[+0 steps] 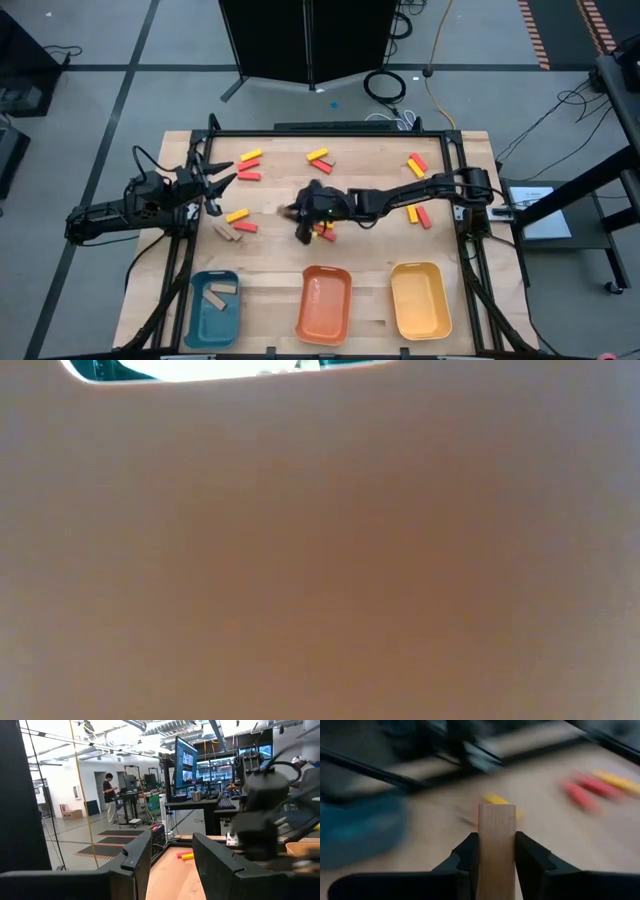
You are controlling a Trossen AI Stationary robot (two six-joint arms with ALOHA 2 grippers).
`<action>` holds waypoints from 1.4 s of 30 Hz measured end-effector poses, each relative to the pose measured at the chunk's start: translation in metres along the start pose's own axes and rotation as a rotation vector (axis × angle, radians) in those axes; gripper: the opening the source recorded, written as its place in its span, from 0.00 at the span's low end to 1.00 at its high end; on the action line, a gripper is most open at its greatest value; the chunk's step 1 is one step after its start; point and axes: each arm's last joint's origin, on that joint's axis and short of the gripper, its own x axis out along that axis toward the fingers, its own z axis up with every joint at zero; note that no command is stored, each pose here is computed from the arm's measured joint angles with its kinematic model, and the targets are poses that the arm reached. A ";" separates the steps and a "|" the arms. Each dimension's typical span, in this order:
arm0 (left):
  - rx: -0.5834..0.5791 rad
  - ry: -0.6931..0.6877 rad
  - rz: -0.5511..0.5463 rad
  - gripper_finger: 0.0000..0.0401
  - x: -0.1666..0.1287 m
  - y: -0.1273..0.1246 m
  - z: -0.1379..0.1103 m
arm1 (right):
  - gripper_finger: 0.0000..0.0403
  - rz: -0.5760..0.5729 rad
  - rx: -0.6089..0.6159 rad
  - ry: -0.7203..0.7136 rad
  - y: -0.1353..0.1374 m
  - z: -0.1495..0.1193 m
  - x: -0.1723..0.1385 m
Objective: Sort blocks
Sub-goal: Put the bottom middle brown block into the blue bin
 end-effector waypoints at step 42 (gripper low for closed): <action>0.017 0.037 0.036 0.35 0.000 0.001 -0.003 | 0.19 0.483 -0.236 -0.308 0.111 -0.037 0.162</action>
